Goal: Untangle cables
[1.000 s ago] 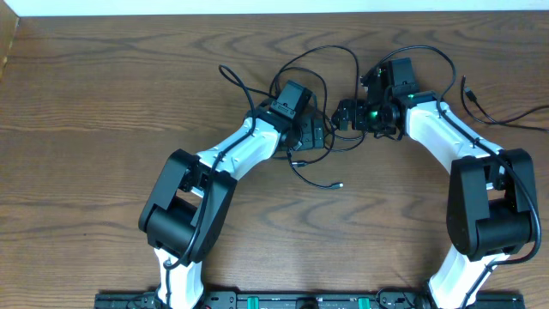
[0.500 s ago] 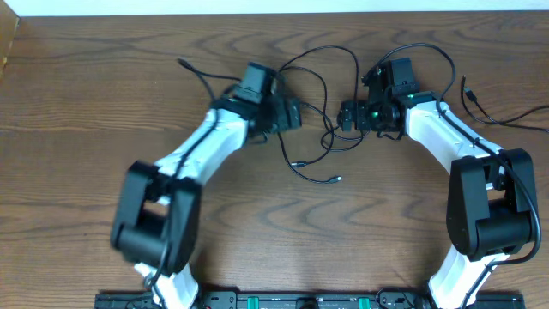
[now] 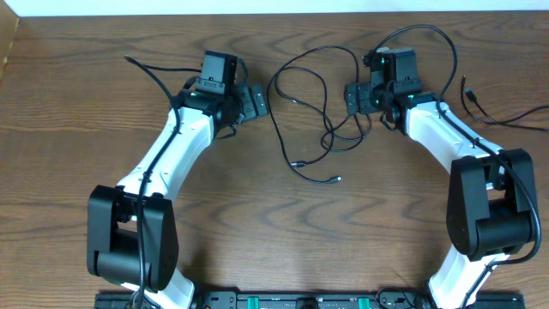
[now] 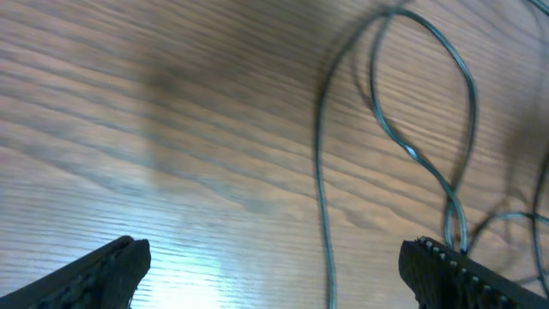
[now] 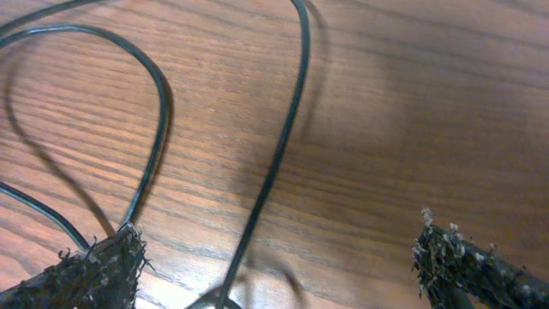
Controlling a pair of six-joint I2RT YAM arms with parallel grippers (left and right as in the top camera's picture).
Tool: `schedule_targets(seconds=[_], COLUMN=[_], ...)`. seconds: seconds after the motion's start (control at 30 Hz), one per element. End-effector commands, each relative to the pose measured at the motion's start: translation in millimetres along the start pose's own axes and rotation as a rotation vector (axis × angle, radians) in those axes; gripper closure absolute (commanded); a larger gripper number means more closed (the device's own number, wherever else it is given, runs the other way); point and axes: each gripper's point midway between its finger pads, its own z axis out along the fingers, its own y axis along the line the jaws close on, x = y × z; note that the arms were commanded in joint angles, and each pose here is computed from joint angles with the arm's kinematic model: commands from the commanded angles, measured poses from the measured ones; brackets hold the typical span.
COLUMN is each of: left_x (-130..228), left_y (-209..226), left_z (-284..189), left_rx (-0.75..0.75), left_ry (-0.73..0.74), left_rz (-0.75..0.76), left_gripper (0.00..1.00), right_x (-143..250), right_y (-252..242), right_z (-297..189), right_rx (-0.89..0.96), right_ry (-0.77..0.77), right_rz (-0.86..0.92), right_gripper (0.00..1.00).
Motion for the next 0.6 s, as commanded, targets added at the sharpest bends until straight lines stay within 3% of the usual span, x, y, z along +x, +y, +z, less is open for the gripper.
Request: schedule_targets(seconds=[0.0,0.3,0.57], left_x=[-3,1,1], left_y=[21,30,30], left_z=[4,3,3], left_rx=[-0.061,-0.082,-0.081], left_ry=[0.0,0.023,0.022], left_rz=[-0.011,-0.03,-0.03], left_gripper=[0.02,0.02,0.02], right_x=[4,20,29], right_y=[12,51,67], right_z=[6,24,27], right_rx=[-0.051,-0.29,-0.35], right_ry=[0.006,0.031,0.055], right_rz=[-0.042,-0.039,-0.046], right_gripper=[0.01,0.02,0.01])
